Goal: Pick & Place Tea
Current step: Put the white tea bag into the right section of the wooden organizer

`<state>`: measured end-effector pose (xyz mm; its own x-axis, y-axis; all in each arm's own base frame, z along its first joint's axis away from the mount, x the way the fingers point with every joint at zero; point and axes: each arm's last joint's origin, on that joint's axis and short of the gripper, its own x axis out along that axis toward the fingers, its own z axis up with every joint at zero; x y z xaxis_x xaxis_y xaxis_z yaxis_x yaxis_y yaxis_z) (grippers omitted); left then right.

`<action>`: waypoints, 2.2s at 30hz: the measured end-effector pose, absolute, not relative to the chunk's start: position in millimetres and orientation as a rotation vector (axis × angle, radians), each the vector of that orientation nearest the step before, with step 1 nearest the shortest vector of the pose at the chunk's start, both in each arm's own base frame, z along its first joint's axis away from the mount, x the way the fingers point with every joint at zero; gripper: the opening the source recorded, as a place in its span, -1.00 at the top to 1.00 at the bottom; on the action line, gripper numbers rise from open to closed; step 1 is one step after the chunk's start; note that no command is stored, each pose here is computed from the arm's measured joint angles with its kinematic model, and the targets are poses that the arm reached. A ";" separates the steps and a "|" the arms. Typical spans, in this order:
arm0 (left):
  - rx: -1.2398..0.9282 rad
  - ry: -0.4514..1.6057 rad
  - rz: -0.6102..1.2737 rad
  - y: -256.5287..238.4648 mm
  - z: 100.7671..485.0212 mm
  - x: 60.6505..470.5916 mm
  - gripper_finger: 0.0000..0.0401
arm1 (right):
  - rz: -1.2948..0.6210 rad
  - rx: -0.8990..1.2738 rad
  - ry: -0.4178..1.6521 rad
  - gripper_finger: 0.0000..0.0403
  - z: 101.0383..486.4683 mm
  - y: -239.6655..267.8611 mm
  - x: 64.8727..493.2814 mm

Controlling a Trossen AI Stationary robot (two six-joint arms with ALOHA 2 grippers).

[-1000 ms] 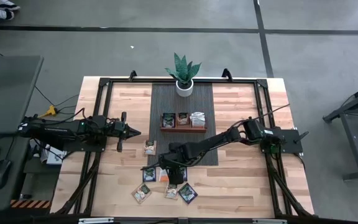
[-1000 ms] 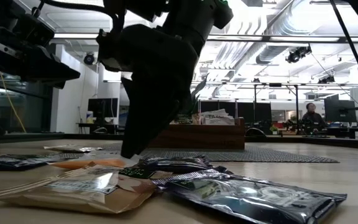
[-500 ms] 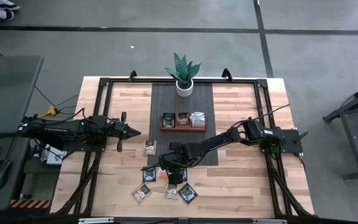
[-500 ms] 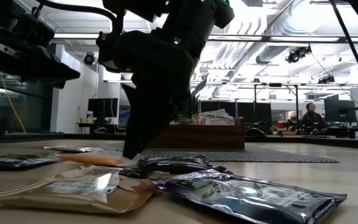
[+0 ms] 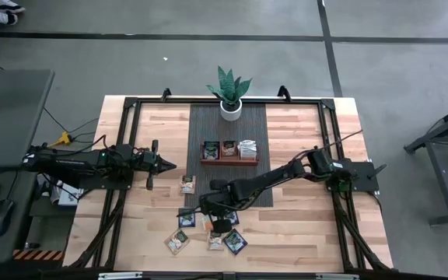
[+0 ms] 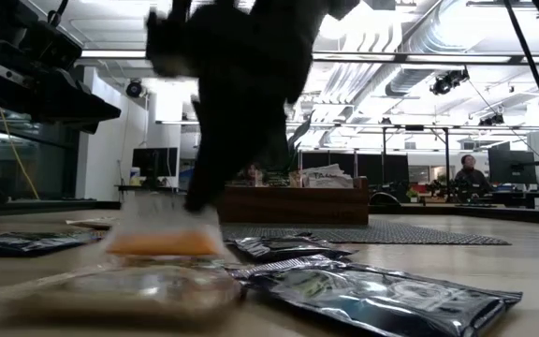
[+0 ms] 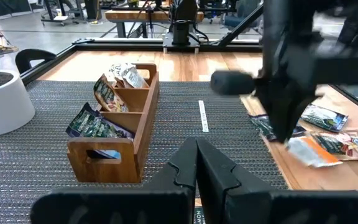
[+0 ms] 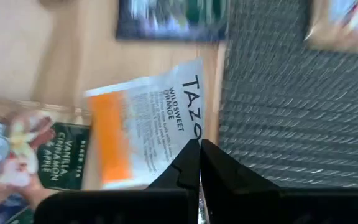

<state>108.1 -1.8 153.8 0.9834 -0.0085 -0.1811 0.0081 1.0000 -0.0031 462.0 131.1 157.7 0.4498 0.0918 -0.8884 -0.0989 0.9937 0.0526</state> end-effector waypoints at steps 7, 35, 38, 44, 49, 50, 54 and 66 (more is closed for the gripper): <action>-0.002 0.182 -0.008 -1.8 153.8 108.1 1.00 | -0.011 -0.192 0.996 0.99 196.7 133.9 451.9; -0.002 0.182 -0.008 -1.8 153.8 108.2 1.00 | -0.710 -0.541 1.089 1.00 223.5 59.1 321.0; -0.002 0.182 -0.008 -1.8 153.9 108.2 1.00 | -0.719 -0.596 1.090 1.00 215.6 52.4 319.7; -0.002 0.182 -0.008 -1.8 153.9 108.1 1.00 | -0.676 -0.621 1.083 1.00 199.8 42.4 324.0; -0.002 0.182 -0.009 -1.8 153.9 108.1 1.00 | -0.669 -0.603 1.089 1.00 189.9 36.3 322.6; -0.002 0.182 -0.009 -1.8 153.9 108.1 1.00 | -0.670 -0.600 1.089 1.00 188.4 35.5 322.2; -0.002 0.182 -0.009 -1.8 153.8 108.2 1.00 | -0.649 -0.582 1.092 1.00 184.7 34.5 322.1; -0.002 0.182 -0.008 -1.8 153.8 108.2 1.00 | -0.589 -0.573 1.129 0.77 179.3 35.4 323.1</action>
